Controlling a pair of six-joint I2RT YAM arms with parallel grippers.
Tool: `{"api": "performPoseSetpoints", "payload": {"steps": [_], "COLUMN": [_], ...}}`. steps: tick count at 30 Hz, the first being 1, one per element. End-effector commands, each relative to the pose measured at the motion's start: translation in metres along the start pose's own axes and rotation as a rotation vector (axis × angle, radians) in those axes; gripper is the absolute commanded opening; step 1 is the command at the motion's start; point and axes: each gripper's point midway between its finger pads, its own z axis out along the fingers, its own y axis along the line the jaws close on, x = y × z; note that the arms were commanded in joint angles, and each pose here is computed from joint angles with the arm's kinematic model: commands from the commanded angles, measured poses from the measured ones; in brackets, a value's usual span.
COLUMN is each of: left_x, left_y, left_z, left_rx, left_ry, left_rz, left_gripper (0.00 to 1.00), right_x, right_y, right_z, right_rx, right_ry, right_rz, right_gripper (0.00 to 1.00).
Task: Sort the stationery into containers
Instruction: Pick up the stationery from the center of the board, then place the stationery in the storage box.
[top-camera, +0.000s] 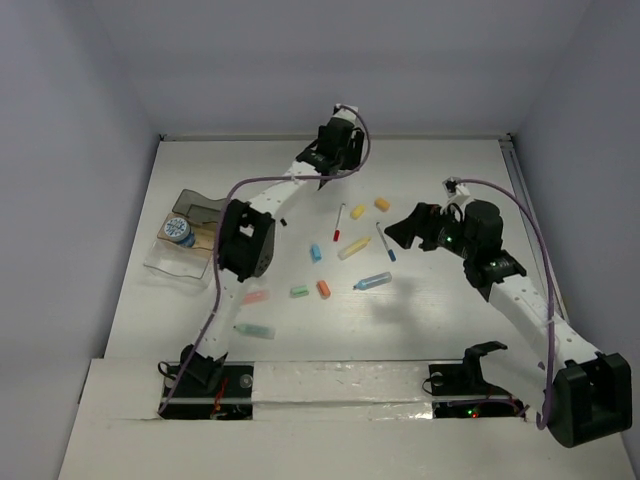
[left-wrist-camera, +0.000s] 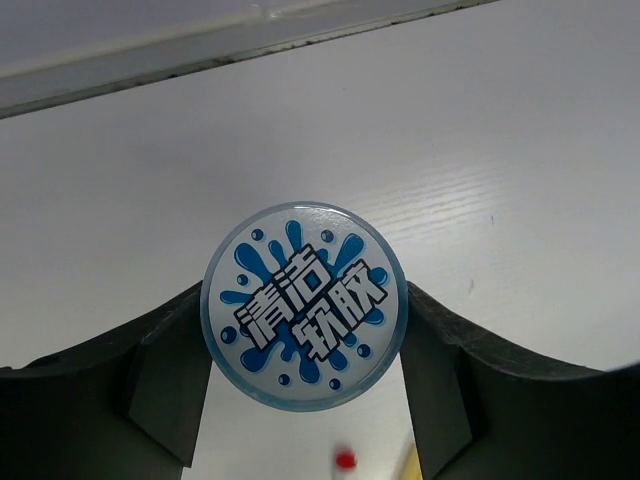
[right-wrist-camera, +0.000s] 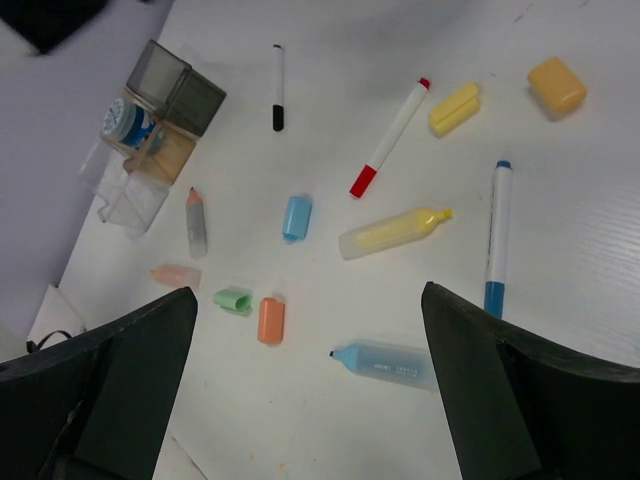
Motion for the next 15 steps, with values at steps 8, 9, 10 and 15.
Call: {"api": "performPoseSetpoints", "payload": {"steps": [8,9,10,15], "left_x": [-0.092,-0.07,-0.057,0.019], "left_y": [0.148,0.166,0.178,0.242], "left_z": [-0.234,-0.259,-0.27,-0.33], "left_rx": [-0.192,-0.217,-0.239,-0.381], "left_ry": [-0.305,-0.296,-0.289,-0.248], "left_rz": [-0.258,-0.284,-0.305,-0.399], "left_gripper": [0.36,0.36,0.36,0.36], "right_x": [0.009,0.009,0.008,0.007], "right_y": [-0.015,-0.016,-0.016,-0.012], "right_z": [0.01,0.01,0.01,0.006], "right_rx": [0.03,0.034,0.037,0.02], "right_ry": [-0.037,-0.041,-0.049,-0.062], "right_rz": [-0.003,-0.002,-0.005,-0.011], "right_gripper": [1.0,1.0,1.0,1.0]}}
